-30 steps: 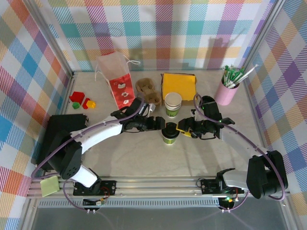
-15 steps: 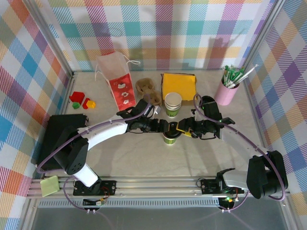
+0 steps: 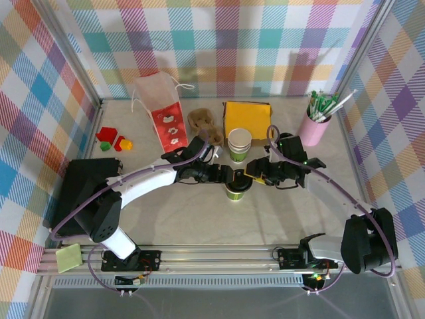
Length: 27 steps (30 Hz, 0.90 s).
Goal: Pack the takeout coffee
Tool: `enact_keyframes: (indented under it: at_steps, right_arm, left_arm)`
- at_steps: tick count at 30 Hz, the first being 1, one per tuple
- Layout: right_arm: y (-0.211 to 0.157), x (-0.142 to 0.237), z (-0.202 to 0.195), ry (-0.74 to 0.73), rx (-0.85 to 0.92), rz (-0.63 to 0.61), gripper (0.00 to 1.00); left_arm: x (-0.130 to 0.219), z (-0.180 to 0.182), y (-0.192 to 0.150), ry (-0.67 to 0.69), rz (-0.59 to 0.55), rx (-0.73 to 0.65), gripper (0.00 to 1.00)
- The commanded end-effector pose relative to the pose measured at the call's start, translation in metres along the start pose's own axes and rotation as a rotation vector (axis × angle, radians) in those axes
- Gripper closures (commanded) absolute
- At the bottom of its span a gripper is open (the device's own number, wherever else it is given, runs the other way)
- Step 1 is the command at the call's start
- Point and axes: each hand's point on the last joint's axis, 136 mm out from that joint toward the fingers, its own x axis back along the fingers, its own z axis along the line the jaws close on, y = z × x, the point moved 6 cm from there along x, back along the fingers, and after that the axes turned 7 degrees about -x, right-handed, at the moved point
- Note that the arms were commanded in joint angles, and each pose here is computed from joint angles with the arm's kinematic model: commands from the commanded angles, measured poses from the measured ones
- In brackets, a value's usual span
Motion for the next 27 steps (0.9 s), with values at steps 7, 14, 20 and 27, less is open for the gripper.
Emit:
enact_keyframes:
  at_steps: [7, 14, 20, 27]
  right_arm:
    - [-0.003, 0.006, 0.008, -0.058, 0.066, -0.009, 0.47]
    - [-0.007, -0.001, 0.01, -0.04, 0.067, 0.012, 0.51]
    - [-0.008, -0.004, 0.012, -0.028, 0.064, 0.018, 0.51]
    - [-0.009, -0.008, 0.013, -0.023, 0.063, 0.031, 0.51]
  left_arm:
    - [0.005, -0.005, 0.004, 0.004, -0.007, -0.024, 0.23]
    - [0.006, -0.006, 0.005, 0.002, -0.011, -0.02, 0.23]
    - [0.016, -0.011, 0.009, -0.003, -0.043, -0.021, 0.18]
    - [0.027, -0.013, 0.01, 0.005, -0.071, -0.029, 0.15]
